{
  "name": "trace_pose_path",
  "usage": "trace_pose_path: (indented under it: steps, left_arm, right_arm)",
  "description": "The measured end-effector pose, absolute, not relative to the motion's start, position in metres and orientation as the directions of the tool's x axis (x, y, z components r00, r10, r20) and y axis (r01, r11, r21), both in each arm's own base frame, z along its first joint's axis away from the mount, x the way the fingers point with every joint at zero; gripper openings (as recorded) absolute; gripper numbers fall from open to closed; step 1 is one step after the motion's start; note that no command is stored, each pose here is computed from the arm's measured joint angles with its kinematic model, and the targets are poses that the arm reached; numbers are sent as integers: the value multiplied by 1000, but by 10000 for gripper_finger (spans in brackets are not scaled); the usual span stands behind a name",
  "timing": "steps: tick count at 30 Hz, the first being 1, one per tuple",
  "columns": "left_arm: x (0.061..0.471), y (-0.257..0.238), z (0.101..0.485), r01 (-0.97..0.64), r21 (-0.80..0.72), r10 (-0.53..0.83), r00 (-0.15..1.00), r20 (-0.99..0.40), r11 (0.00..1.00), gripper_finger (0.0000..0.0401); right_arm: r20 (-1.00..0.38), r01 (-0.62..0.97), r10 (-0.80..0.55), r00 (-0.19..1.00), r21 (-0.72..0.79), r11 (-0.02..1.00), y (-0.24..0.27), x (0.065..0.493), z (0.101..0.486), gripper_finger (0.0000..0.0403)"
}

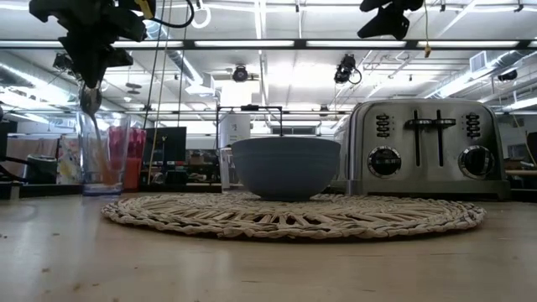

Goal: Arrange a breakfast setting
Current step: Put the orange spoon to the right of the blue bowl on the brown placemat

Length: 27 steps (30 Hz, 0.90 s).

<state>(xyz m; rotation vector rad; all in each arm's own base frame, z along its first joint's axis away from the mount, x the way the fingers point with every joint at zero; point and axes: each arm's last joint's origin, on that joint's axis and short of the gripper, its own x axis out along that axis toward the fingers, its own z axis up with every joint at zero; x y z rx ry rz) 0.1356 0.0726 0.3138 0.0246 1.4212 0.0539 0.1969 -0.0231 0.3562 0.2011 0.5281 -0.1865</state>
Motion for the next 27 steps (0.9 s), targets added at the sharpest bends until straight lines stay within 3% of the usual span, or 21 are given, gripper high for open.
trace_pose_path:
  steps: [20, 27]
  left_arm:
    - [135, 74, 316, -92, 78, 90, 139, -986, 993, 30]
    - [135, 76, 331, -112, 143, 161, 167, -973, 983, 20]
  right_arm:
    - [-509, 217, -112, 853, 153, 964, -23, 197, 357, 307]
    - [-509, 207, -102, 855, 153, 966, -23, 197, 357, 307]
